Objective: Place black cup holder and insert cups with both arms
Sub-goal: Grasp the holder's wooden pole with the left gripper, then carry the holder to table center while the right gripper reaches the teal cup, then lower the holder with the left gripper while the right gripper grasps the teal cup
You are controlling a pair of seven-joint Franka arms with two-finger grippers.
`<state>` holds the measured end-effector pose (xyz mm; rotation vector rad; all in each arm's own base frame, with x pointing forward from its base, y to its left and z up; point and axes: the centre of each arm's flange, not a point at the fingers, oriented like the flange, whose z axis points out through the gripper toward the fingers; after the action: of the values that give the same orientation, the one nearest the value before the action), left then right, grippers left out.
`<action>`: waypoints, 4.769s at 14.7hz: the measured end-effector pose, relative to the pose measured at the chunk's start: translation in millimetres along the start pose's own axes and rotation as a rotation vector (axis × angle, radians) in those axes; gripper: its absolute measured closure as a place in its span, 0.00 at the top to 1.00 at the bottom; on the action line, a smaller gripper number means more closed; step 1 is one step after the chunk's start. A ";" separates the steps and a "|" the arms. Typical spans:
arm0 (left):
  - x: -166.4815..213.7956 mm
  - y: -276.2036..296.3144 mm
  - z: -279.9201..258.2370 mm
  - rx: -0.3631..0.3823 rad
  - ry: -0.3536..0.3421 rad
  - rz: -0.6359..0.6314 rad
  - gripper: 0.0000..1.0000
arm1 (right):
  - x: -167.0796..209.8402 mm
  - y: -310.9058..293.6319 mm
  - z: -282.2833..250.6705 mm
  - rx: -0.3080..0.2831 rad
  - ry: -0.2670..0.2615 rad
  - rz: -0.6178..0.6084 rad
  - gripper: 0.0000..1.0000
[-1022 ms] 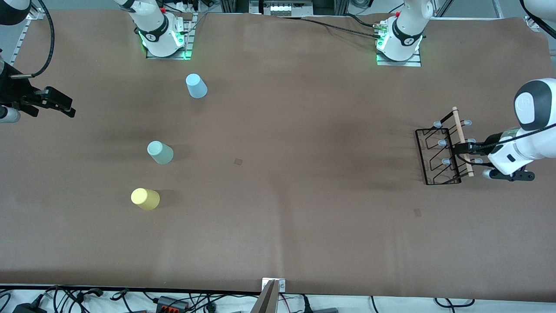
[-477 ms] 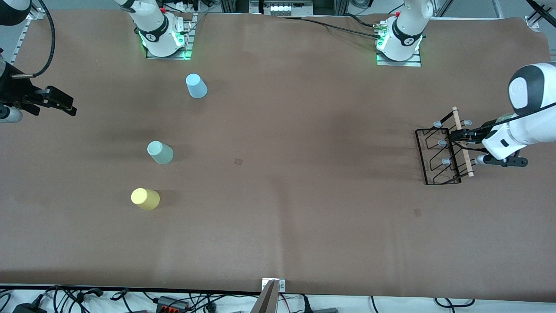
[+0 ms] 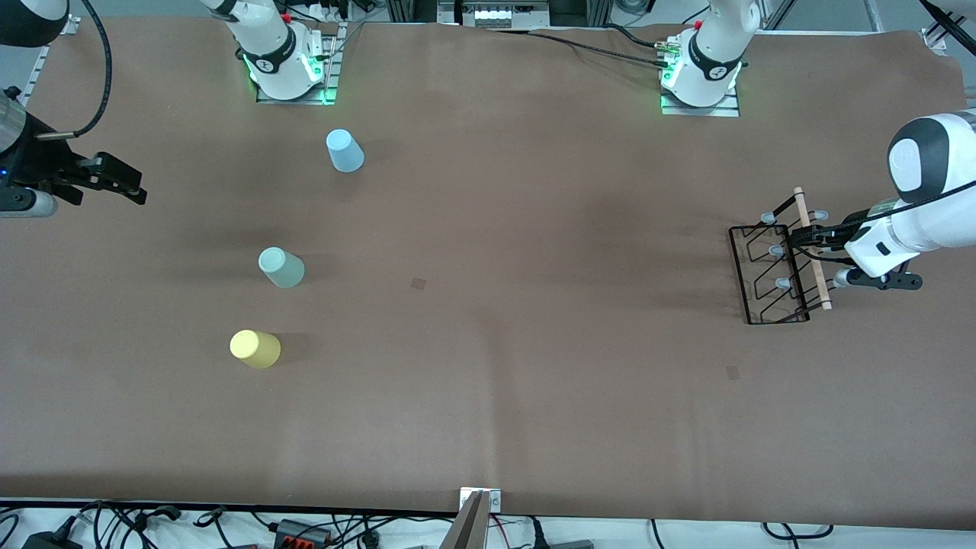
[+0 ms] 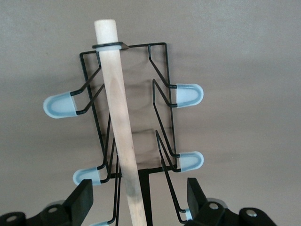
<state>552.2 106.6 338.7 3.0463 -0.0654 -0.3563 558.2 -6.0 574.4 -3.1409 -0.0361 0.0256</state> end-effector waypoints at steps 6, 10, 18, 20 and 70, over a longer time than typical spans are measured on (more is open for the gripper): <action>-1.6 0.5 6.5 -0.003 -0.012 0.001 0.64 | 4.6 -0.1 1.6 -0.001 0.020 0.000 1.00; -1.5 0.5 9.3 -0.004 -0.017 0.000 0.47 | 7.0 0.9 -1.3 -0.002 0.045 0.002 1.00; -0.8 -0.1 9.2 -0.004 -0.013 0.001 0.16 | 6.2 30.4 -5.4 -0.003 0.058 0.055 1.00; 0.5 1.3 6.5 -0.004 -0.008 0.001 0.16 | 7.7 29.9 -14.2 -0.004 0.077 0.054 1.00; -14.6 601.8 52.6 -0.125 -0.070 0.007 0.16 | 31.4 -79.8 341.7 -0.056 -0.252 0.135 1.00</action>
<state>505.5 -495.8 338.1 2.9096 -0.0557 -0.4485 582.1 74.6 232.2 -3.1672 0.1774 0.4265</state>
